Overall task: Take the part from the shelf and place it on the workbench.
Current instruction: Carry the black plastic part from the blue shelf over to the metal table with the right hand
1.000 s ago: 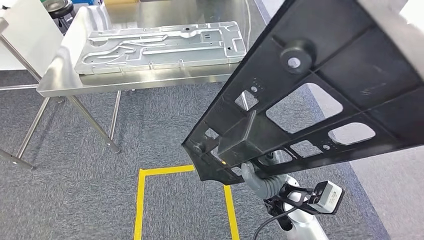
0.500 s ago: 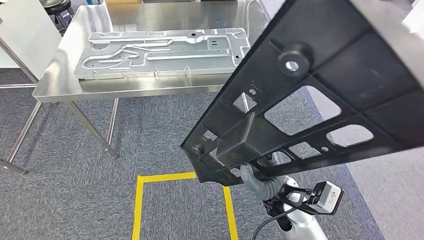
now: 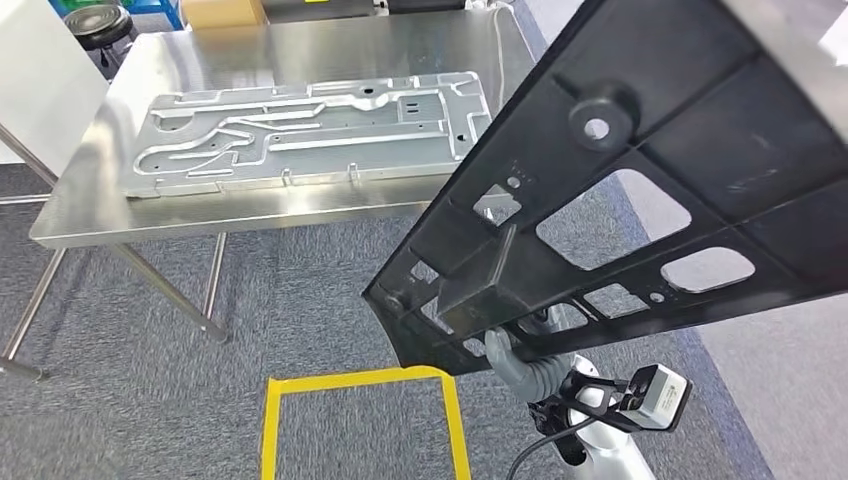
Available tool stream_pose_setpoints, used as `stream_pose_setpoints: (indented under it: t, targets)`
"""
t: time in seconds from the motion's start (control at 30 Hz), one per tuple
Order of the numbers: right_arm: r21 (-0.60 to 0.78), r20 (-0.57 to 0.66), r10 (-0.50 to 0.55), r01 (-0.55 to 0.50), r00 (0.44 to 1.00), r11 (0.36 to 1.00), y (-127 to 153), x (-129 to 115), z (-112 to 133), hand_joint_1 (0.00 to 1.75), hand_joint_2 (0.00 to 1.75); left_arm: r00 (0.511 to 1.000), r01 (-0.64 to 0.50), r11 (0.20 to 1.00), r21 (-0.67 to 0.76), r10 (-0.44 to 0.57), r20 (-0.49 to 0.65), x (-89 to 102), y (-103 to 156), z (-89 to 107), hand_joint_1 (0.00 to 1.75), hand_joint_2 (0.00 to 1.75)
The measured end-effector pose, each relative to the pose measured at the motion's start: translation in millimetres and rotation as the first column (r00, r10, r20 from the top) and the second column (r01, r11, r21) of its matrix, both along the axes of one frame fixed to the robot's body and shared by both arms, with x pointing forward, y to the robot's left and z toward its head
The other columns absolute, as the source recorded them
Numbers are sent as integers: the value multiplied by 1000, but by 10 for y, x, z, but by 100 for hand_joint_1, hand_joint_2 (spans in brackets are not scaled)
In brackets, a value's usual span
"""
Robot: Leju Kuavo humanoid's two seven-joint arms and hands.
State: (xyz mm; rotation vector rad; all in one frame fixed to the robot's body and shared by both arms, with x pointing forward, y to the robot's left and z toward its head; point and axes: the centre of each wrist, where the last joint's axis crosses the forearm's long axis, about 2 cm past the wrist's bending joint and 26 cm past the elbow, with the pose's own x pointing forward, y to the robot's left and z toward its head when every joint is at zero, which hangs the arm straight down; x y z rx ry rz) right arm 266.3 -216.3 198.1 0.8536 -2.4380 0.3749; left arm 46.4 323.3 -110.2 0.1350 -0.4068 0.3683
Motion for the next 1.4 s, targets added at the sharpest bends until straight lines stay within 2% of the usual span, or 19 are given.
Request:
stream_pose_setpoints:
  t: [0.23,0.97,1.4]
  targets:
    - [-1,-1,0,0,1000,1000,0,-2,-3,175,175,1000,-3,1000,6,3,-11,-61,20,-6,0,0]
    - [-1,19,-11,11,1000,1000,-10,-31,45,175,175,1000,-11,1000,-4,11,3,-5,-13,-1,0,0]
    - [-1,18,-15,15,1000,1000,18,-43,121,175,175,1000,-22,1000,-3,22,-4,-39,-28,-6,0,0]
